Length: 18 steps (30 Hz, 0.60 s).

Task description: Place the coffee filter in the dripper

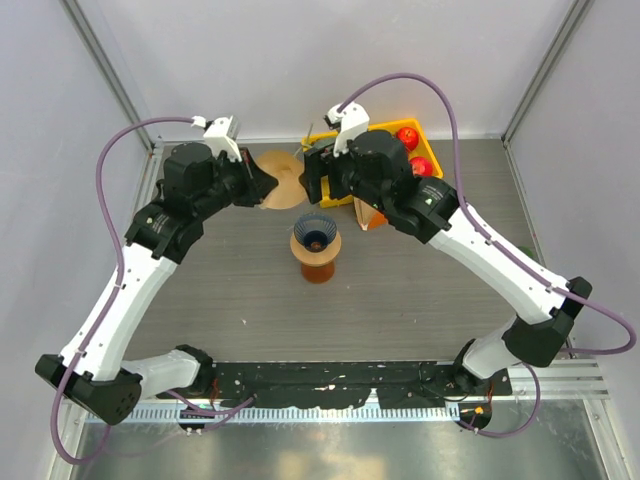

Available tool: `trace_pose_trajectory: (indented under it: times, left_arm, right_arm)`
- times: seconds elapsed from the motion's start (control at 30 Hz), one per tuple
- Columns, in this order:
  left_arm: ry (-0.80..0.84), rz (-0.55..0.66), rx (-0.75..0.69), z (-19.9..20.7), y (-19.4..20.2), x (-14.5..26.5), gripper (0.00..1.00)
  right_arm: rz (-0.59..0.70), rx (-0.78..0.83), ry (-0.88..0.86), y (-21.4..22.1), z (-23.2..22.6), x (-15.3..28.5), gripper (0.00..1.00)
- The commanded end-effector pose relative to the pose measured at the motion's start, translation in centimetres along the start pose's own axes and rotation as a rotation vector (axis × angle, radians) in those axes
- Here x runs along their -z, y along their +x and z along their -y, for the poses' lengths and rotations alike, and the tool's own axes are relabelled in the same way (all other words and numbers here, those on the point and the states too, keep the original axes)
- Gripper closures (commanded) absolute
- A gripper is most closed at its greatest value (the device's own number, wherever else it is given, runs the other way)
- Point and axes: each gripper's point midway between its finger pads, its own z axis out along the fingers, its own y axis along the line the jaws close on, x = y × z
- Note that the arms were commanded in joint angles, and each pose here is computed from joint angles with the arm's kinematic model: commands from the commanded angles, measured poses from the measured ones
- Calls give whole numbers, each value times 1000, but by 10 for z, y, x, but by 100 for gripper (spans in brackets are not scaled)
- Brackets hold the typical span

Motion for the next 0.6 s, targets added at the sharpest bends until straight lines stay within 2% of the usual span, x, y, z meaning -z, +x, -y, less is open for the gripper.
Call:
trace_pose_trajectory:
  times: [0.0, 0.1, 0.17, 0.27, 0.4, 0.47, 0.57]
  left_arm:
    - [45, 23, 87, 10, -6, -2, 100]
    - [53, 20, 111, 12, -5, -4, 100]
    - [54, 26, 119, 12, -7, -5, 100]
    - [62, 37, 124, 15, -12, -4, 100]
    - [70, 41, 125, 18, -15, -3, 100]
    - [66, 42, 127, 18, -15, -4, 100]
    - [63, 43, 136, 18, -15, -5, 100]
  right_arm:
    - [142, -23, -83, -41, -9, 22, 15]
    - [146, -25, -128, -47, -19, 19, 17]
    - [134, -27, -129, -47, -21, 15, 22]
    - [113, -22, -105, -42, -19, 7, 36]
    - [105, -14, -43, -38, -13, 1, 48]
    - [104, -8, -27, -38, -13, -1, 50]
    - [98, -5, -7, -38, -12, -5, 58]
